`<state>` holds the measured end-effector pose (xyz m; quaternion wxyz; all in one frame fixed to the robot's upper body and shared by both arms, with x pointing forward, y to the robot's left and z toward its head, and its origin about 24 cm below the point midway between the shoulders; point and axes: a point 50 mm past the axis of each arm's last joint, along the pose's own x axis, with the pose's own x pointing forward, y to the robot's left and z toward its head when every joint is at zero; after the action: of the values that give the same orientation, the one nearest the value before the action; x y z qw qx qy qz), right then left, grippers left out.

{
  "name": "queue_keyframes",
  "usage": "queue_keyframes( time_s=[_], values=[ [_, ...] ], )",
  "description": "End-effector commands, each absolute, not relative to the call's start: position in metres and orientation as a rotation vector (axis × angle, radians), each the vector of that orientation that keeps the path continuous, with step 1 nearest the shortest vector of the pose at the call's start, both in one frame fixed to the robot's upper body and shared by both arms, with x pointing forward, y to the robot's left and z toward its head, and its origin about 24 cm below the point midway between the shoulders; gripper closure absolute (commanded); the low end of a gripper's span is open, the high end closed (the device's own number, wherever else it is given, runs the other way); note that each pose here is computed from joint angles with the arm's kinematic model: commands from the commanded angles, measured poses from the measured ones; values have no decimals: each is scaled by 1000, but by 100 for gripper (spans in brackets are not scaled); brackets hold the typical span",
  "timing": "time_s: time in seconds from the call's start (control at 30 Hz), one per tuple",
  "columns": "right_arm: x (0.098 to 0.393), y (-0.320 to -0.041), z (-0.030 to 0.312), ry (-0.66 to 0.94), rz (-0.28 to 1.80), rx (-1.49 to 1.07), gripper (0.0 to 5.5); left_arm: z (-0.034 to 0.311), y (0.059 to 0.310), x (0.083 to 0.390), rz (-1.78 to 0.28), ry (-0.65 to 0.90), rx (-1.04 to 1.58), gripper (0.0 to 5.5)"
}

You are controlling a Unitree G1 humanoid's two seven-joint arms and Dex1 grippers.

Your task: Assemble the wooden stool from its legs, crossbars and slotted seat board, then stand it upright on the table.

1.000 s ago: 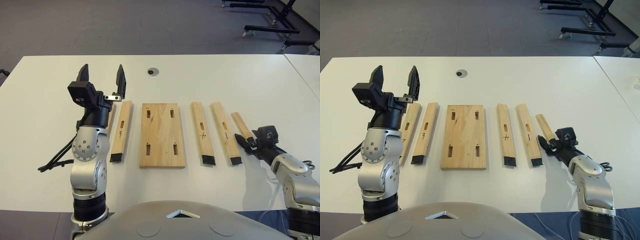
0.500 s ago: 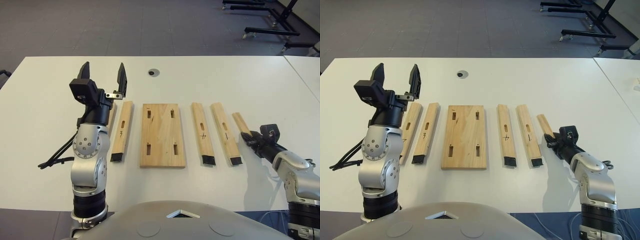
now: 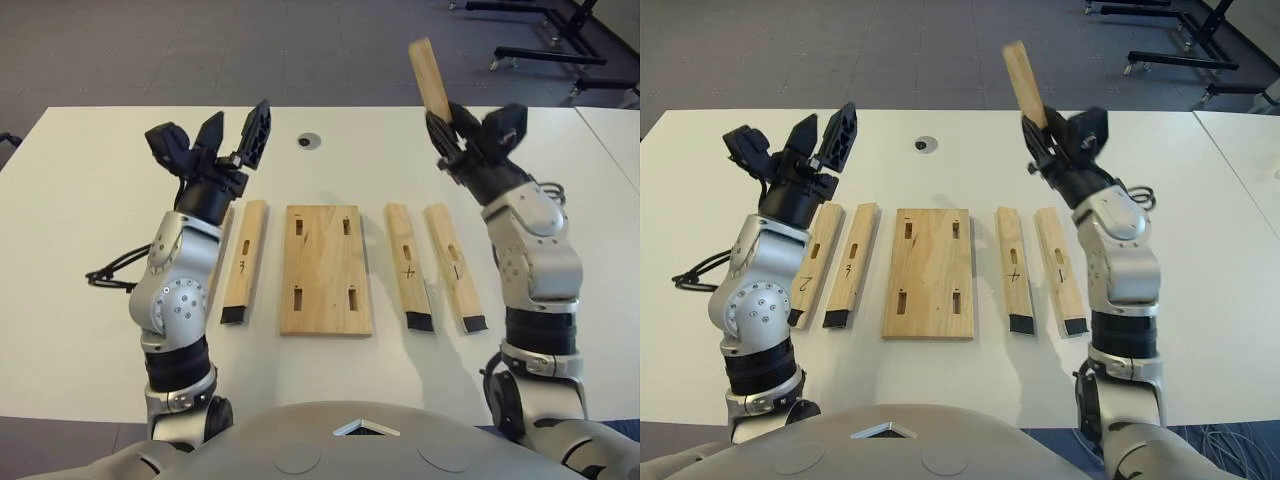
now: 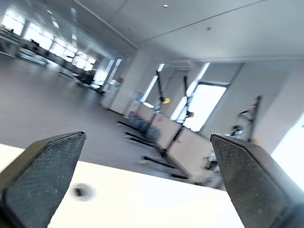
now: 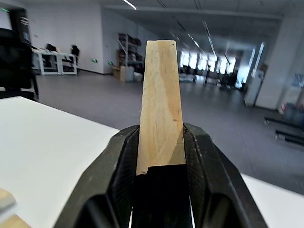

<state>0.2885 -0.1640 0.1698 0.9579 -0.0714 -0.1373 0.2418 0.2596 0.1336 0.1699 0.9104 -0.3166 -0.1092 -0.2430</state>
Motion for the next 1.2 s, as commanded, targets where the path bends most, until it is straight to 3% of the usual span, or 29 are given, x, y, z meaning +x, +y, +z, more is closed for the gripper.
queue_keyframes(
  time_s=[0.03,0.27,0.47,1.2],
  values=[
    [279,-128,166,-356,652,-320,420,175,121,269,-611,-147,-770,69],
    [265,-90,167,-443,822,-333,420,167,110,276,-667,-23,-969,69],
    [264,-76,155,-412,894,-351,420,169,104,274,-708,-1,-1020,69],
    [272,-73,150,-375,892,-342,420,169,103,269,-716,-17,-967,416]
  ],
)
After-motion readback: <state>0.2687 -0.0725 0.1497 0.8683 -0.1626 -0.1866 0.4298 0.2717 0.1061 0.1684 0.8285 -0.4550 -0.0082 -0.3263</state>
